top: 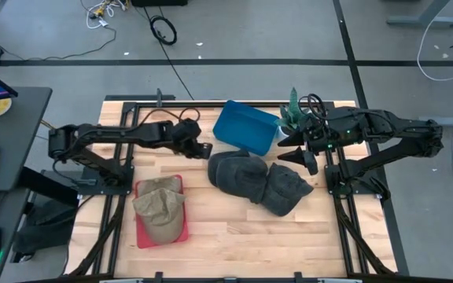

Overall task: Pick & Place hat
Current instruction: Put the left black cap into the blue bin

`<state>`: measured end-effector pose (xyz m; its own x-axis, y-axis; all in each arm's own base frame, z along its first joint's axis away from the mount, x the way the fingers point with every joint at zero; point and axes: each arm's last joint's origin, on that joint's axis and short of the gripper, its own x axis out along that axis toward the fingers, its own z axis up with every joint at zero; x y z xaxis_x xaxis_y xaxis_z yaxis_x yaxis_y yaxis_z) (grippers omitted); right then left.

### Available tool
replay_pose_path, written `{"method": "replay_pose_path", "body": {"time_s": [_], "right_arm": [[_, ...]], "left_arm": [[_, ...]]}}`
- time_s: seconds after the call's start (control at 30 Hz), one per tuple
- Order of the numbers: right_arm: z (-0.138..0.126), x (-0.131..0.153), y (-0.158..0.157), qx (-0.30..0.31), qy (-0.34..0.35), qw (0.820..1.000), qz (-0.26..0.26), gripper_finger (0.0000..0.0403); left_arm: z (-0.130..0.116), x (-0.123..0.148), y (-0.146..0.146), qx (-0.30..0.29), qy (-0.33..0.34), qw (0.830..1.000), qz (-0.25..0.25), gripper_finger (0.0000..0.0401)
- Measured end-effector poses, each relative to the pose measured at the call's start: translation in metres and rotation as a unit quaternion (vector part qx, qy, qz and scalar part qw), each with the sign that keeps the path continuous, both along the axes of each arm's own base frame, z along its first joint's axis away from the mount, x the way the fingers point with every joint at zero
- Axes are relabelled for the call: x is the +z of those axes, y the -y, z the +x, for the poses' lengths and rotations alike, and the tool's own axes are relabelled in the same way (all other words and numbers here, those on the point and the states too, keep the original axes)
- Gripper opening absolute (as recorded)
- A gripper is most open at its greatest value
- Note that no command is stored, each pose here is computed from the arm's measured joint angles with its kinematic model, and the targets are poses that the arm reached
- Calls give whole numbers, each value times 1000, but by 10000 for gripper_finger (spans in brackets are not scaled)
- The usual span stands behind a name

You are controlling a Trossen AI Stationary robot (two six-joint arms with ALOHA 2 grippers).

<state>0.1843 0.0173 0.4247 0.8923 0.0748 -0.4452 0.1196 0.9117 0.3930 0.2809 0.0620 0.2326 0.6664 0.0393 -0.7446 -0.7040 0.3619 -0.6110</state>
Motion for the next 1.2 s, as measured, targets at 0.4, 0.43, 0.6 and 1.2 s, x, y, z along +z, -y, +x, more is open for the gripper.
{"method": "replay_pose_path", "body": {"time_s": [0.4,0.43,0.6,1.2], "right_arm": [[1,1,0,3,9,1000,-5,251],[1,1,0,3,9,1000,-5,251],[1,3,0,4,15,1000,-8,251],[2,4,0,5,24,1000,-9,251]], "left_arm": [[24,-27,21,-34,-9,997,-64,164],[26,-31,21,-34,-13,997,-64,179],[39,-45,18,-32,3,998,-60,231],[60,-65,16,-62,46,995,-61,168]]}}
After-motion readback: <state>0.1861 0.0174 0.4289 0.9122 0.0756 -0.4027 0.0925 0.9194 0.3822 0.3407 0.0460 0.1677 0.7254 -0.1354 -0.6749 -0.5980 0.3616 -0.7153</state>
